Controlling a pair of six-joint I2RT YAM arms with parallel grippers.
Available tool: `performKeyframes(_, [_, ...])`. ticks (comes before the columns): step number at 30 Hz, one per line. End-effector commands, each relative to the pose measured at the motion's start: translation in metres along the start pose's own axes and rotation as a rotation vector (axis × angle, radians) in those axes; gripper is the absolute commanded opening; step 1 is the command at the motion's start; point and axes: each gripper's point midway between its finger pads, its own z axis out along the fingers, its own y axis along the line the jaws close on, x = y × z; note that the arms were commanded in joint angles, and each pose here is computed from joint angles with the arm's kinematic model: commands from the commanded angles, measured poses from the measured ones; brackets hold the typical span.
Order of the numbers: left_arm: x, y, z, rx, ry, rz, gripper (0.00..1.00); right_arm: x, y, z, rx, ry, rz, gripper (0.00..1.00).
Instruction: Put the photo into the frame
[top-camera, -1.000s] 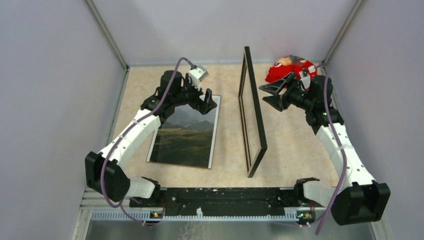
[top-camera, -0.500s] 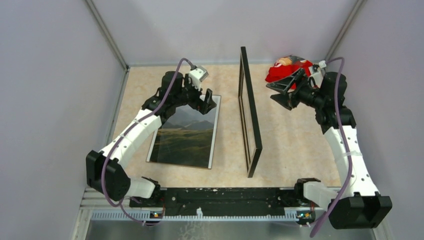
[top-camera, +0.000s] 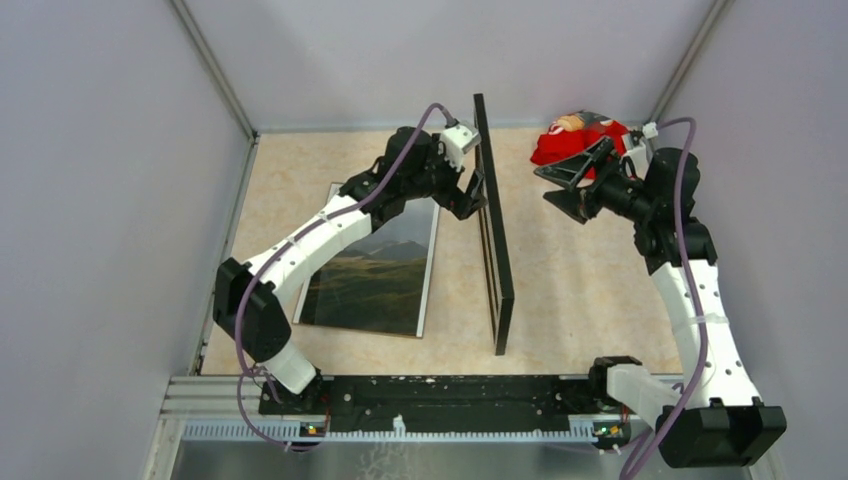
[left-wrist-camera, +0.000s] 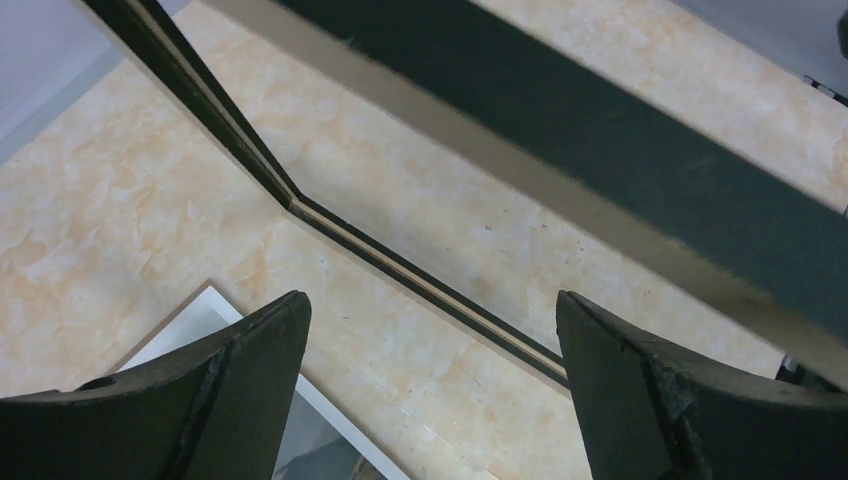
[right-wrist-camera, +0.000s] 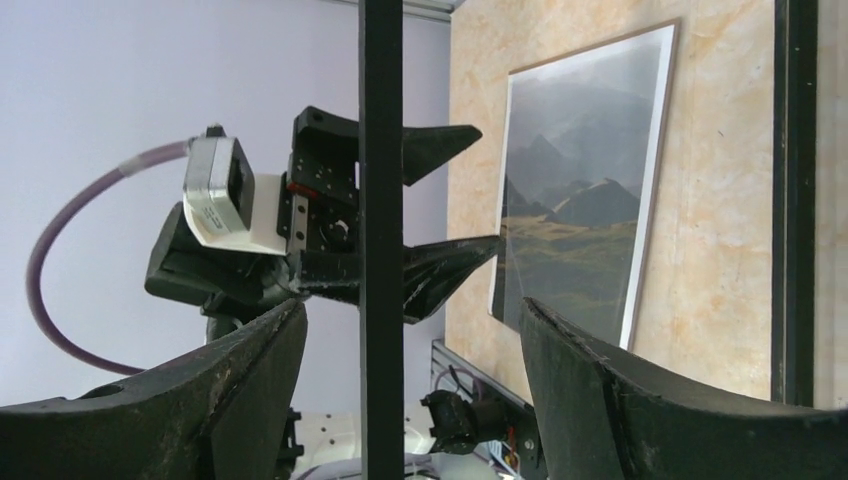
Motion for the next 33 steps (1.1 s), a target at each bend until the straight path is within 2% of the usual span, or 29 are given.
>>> performKeyframes(1, [-0.02, 0.002, 0.006, -0.031, -0.036, -0.006, 0.99, 0.002, 0.015, -0.011, -0.014, -0.014, -0.084, 0.78])
performKeyframes(13, [-0.009, 0.001, 0.024, -0.034, 0.005, 0.005, 0.99, 0.011, 0.014, -0.004, 0.026, 0.043, -0.179, 0.78])
performKeyframes(18, [0.02, 0.009, 0.022, -0.071, 0.062, 0.013, 0.99, -0.002, 0.002, -0.014, 0.17, 0.011, -0.293, 0.69])
performKeyframes(21, [0.035, 0.012, 0.02, -0.09, 0.093, 0.016, 0.99, -0.001, -0.016, -0.017, 0.246, 0.019, -0.322, 0.57])
performKeyframes(23, [0.043, 0.015, 0.018, -0.104, 0.107, 0.018, 0.99, -0.001, -0.03, -0.018, 0.297, 0.026, -0.334, 0.52])
performKeyframes(28, [0.053, 0.019, 0.011, -0.139, 0.123, 0.023, 0.99, -0.003, -0.054, -0.023, 0.395, 0.024, -0.362, 0.52])
performKeyframes(33, [0.06, 0.023, 0.006, -0.16, 0.135, 0.027, 0.99, -0.019, -0.056, -0.039, 0.489, -0.046, -0.431, 0.5])
